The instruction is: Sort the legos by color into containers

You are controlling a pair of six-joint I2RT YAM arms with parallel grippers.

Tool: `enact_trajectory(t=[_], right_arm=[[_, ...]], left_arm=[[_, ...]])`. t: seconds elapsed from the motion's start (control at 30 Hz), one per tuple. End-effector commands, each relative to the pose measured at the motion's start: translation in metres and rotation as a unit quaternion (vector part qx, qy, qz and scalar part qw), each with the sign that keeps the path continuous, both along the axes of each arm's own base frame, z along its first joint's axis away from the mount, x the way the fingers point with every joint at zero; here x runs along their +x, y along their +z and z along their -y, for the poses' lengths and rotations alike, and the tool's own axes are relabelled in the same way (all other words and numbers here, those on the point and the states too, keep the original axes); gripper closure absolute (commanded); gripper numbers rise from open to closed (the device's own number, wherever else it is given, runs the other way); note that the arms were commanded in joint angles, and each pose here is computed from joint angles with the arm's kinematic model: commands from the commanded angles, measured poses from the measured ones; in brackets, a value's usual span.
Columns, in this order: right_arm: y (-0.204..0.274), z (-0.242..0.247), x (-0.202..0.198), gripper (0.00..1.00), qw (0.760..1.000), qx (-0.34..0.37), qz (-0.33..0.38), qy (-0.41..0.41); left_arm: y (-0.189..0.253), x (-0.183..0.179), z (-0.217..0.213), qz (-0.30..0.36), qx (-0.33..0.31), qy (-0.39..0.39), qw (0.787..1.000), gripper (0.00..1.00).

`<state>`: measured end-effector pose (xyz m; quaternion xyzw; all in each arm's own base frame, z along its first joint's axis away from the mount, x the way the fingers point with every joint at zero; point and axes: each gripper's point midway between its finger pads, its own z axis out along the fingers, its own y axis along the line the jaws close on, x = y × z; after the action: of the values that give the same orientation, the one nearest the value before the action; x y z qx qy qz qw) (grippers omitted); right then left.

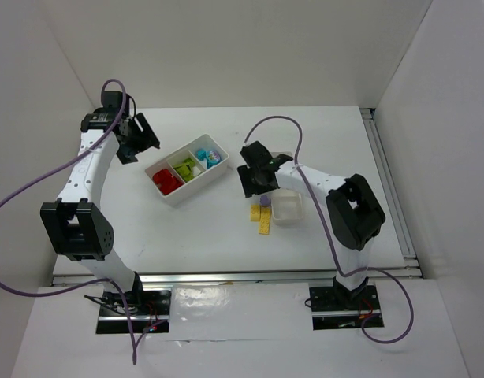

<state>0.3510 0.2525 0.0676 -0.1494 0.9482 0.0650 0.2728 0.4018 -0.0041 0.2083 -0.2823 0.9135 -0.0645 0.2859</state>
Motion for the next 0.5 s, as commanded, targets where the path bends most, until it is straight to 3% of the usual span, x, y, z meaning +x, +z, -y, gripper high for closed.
enact_trajectory(t=[0.0,0.2,0.47], right_arm=[[-0.004,0.022,-0.001,0.37,0.999,-0.032,-0.004,-0.035],[-0.008,0.034,-0.003,0.29,0.997,-0.046,-0.010,-0.055],[-0.026,0.041,-0.013,0.31,0.996,-0.059,-0.026,-0.054]], left_arm=[[0.012,0.010,-0.001,0.023,0.003,0.004,1.000,0.15],[0.012,0.012,-0.001,0.023,0.003,0.004,1.000,0.15],[0.012,0.012,0.003,0.023,0.003,-0.001,1.000,0.15]])
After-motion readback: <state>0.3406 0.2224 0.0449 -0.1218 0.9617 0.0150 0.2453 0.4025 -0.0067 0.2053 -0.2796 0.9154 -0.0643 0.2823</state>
